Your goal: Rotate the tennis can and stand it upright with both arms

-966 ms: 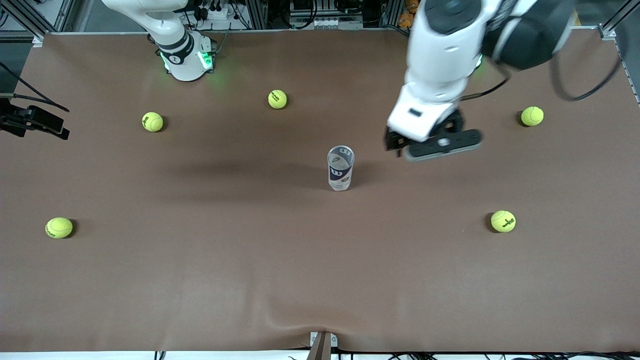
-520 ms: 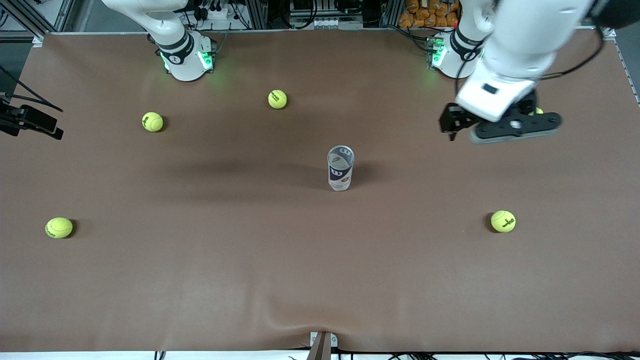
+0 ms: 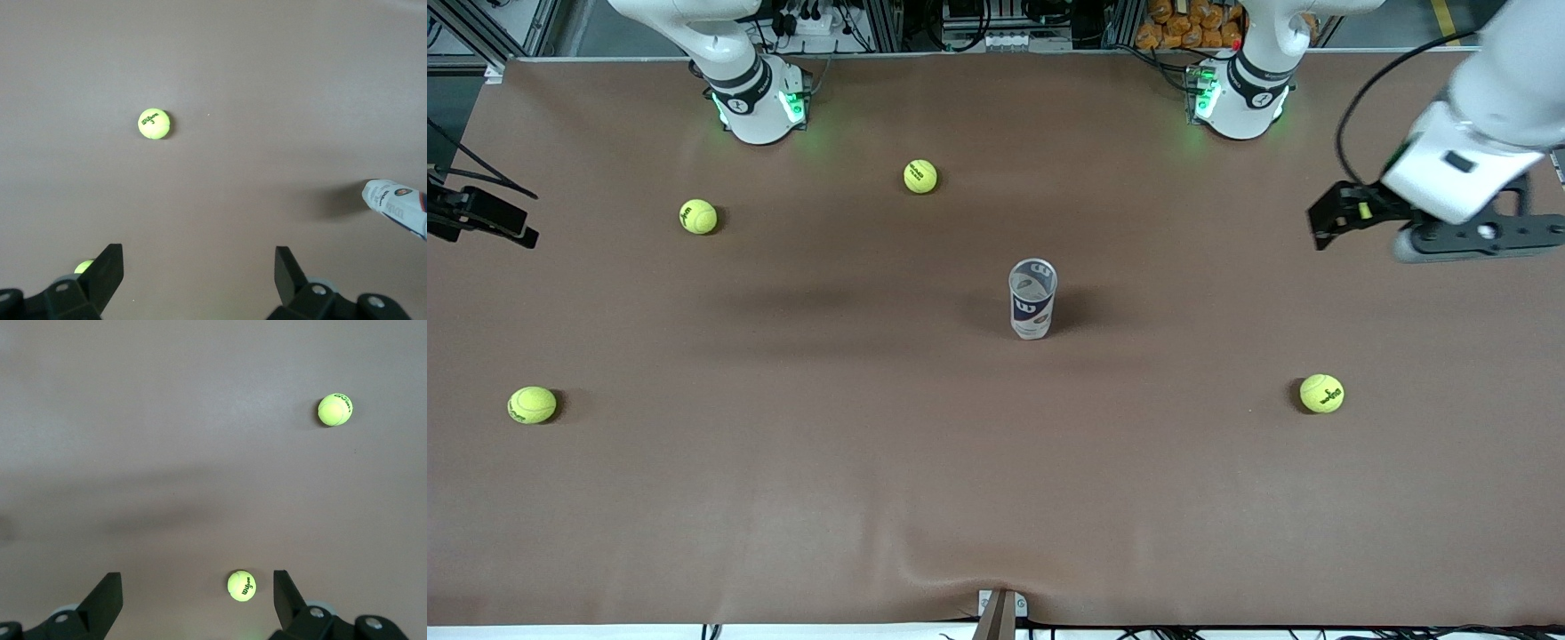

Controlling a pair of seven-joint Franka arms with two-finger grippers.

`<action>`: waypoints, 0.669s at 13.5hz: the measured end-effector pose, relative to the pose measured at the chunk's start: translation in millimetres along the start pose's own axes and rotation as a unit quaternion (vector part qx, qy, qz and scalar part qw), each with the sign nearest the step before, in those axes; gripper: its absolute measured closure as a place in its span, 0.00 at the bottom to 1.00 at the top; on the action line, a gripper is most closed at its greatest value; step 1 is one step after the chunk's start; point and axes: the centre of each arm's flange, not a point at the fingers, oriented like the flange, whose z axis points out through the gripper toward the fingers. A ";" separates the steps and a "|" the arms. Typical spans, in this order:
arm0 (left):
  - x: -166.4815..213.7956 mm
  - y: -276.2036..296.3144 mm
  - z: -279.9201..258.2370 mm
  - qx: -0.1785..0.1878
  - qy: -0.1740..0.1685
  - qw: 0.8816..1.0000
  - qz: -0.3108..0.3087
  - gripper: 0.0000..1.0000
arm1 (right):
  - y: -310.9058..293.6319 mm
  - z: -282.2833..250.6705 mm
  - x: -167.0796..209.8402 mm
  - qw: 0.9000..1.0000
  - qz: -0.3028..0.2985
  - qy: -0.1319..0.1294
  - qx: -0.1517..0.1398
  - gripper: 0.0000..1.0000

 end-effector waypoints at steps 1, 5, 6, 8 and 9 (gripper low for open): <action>0.4 -15.2 -0.7 -0.003 0.000 1.000 0.002 0.00 | -0.4 0.0 0.0 1.000 0.000 0.000 0.000 0.00; -1.3 -58.2 -7.4 -0.009 0.005 1.000 0.006 0.00 | -1.5 -0.2 0.0 1.000 -0.001 0.000 0.000 0.00; -0.5 -68.7 -7.6 -0.015 0.006 1.000 0.008 0.00 | -1.1 -0.2 0.0 1.000 -0.001 0.000 0.000 0.00; 1.7 -92.4 -5.5 -0.022 0.007 1.000 0.011 0.00 | -0.8 -0.2 0.0 1.000 -0.001 0.000 0.000 0.00; 2.3 -100.5 -4.1 -0.023 0.006 1.000 0.012 0.00 | -0.8 -0.3 0.0 1.000 -0.001 0.000 0.000 0.00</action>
